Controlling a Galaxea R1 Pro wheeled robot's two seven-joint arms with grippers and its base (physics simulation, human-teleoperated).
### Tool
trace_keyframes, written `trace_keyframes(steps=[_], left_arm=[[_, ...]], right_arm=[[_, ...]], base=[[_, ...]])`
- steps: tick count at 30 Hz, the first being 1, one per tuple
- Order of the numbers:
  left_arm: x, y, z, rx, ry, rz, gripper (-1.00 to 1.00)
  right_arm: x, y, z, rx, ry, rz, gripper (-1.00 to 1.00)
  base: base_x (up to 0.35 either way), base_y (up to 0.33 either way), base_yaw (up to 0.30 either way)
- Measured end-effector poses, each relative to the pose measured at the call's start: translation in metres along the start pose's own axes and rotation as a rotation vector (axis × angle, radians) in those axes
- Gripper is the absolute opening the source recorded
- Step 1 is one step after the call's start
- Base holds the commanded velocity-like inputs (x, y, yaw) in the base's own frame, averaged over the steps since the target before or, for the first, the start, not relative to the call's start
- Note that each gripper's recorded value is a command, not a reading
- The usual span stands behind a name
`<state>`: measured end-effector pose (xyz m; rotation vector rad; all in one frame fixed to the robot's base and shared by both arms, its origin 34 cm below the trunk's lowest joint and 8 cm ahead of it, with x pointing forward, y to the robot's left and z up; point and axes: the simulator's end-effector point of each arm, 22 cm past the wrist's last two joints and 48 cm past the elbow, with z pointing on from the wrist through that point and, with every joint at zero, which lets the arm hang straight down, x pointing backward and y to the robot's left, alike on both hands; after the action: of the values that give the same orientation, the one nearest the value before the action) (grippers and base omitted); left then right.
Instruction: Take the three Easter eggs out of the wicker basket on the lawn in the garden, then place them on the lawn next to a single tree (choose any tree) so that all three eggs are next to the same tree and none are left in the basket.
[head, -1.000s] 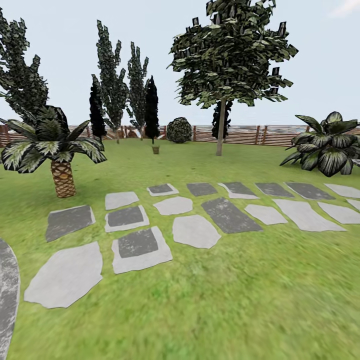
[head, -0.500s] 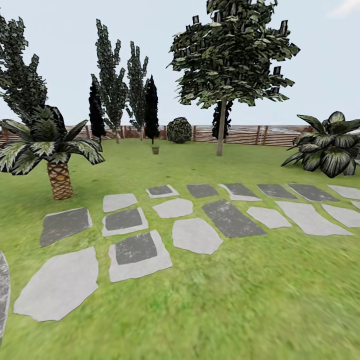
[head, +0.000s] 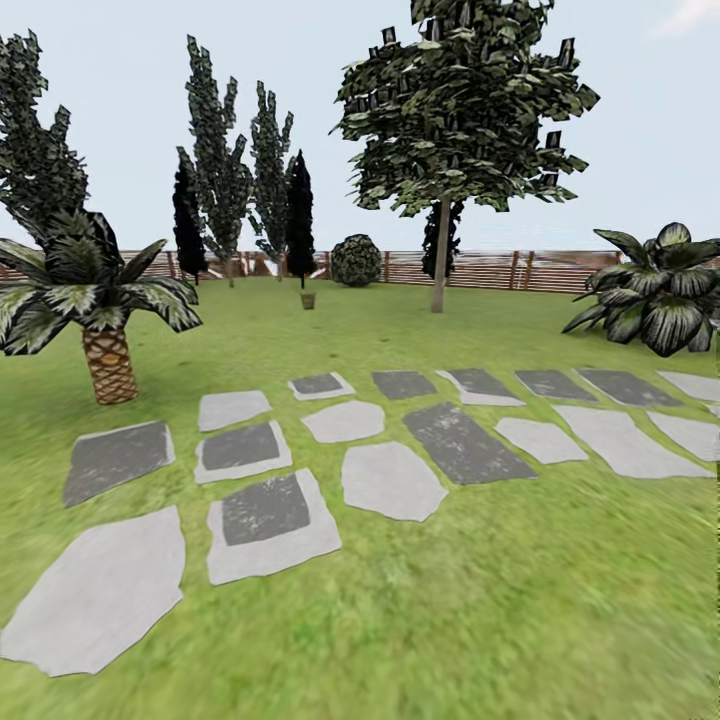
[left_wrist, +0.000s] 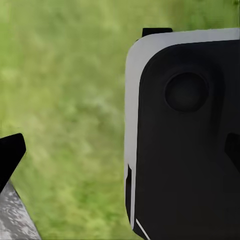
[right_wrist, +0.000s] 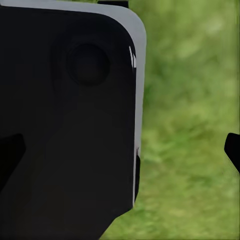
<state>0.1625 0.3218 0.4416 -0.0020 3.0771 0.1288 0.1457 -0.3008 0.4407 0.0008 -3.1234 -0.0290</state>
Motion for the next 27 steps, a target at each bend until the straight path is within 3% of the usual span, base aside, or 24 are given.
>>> trace_keyframes(steps=[8, 27], left_arm=[[0.0000, 0.0000, 0.0000, 0.000, 0.000, 0.000, 1.00], [0.0000, 0.0000, 0.0000, 0.000, 0.000, 0.000, 1.00]], right_arm=[[-0.0001, 0.0000, 0.0000, 0.000, 0.000, -0.001, 1.00], [0.0001, 0.0001, 0.0000, 0.000, 0.000, 0.002, 1.00]], base=[[0.244, 0.000, -0.214], [0.244, 0.000, -0.006]])
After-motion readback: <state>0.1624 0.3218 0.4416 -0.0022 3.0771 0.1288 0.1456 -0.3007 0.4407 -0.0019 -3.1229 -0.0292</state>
